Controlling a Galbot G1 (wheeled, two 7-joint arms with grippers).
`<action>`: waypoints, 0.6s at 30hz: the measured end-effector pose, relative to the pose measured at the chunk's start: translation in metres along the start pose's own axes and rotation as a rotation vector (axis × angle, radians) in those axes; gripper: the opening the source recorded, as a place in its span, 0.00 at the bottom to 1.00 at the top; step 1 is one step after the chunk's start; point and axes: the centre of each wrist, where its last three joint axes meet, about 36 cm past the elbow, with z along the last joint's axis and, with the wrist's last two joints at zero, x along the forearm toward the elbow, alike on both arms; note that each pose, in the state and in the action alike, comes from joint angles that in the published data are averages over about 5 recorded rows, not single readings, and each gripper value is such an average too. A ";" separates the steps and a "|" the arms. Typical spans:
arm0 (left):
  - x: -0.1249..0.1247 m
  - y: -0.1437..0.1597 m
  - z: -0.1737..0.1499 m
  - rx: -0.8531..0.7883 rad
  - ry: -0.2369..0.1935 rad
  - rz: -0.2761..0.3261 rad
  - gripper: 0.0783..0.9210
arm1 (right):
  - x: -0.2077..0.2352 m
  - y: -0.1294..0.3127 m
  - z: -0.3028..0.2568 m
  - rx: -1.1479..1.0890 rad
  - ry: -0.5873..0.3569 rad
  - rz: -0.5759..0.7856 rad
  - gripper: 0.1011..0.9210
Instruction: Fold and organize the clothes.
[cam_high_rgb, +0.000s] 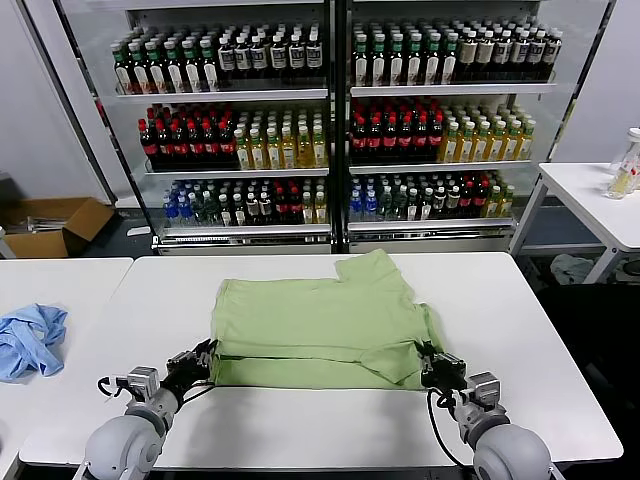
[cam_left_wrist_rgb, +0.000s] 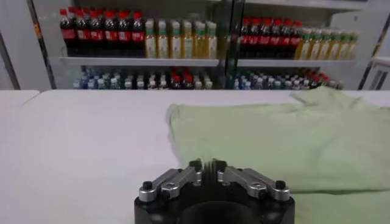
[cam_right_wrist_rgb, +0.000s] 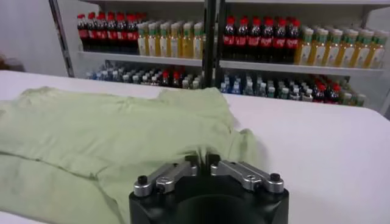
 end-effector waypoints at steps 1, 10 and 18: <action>-0.001 0.001 0.001 -0.005 0.002 -0.005 0.27 | 0.001 -0.001 0.000 0.003 0.001 0.003 0.35; 0.011 0.008 -0.002 -0.013 -0.007 -0.035 0.58 | 0.023 -0.003 -0.005 0.015 -0.001 0.037 0.67; 0.037 -0.011 0.002 0.023 0.031 0.012 0.83 | 0.030 0.004 0.008 -0.002 0.035 0.071 0.87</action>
